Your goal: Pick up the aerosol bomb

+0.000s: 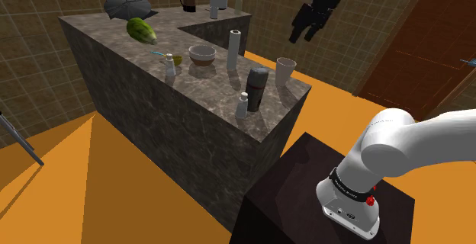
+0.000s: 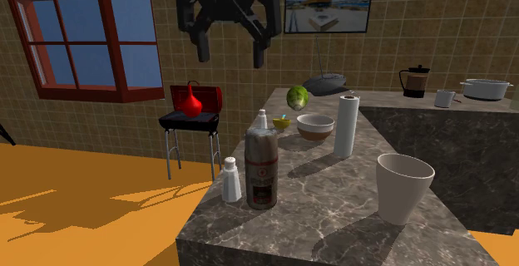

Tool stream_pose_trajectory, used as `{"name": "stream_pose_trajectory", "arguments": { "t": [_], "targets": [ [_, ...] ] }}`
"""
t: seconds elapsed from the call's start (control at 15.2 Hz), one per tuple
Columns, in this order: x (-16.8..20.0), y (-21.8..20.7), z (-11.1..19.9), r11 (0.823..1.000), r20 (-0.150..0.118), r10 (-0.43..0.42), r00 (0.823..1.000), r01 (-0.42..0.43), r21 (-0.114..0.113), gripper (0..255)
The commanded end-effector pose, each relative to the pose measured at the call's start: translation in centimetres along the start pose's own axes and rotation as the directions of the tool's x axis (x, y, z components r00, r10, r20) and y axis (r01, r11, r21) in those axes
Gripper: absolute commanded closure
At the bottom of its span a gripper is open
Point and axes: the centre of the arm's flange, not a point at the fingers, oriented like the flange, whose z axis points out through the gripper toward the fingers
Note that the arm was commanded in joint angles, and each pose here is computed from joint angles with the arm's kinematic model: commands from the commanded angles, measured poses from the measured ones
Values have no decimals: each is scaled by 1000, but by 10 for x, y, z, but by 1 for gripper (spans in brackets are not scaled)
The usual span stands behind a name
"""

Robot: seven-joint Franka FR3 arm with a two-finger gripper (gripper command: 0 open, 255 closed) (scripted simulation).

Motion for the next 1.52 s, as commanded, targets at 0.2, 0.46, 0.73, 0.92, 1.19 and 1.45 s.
{"name": "stream_pose_trajectory", "arguments": {
  "t": [0.2, 0.46, 0.73, 0.92, 1.19, 1.45],
  "targets": [
    [30, -4, 35, 999, 64, 23, 998, -21, -27, 0],
    [66, -6, 84, 997, 147, 56, 988, -47, -65, 0],
    [97, -6, 136, 992, 228, 91, 969, -69, -105, 0],
    [114, -4, 169, 988, 275, 114, 955, -80, -130, 0],
    [110, -3, 189, 988, 275, 114, 955, -80, -130, 0],
    [106, -2, 208, 988, 275, 113, 955, -80, -130, 0]
  ]
}}
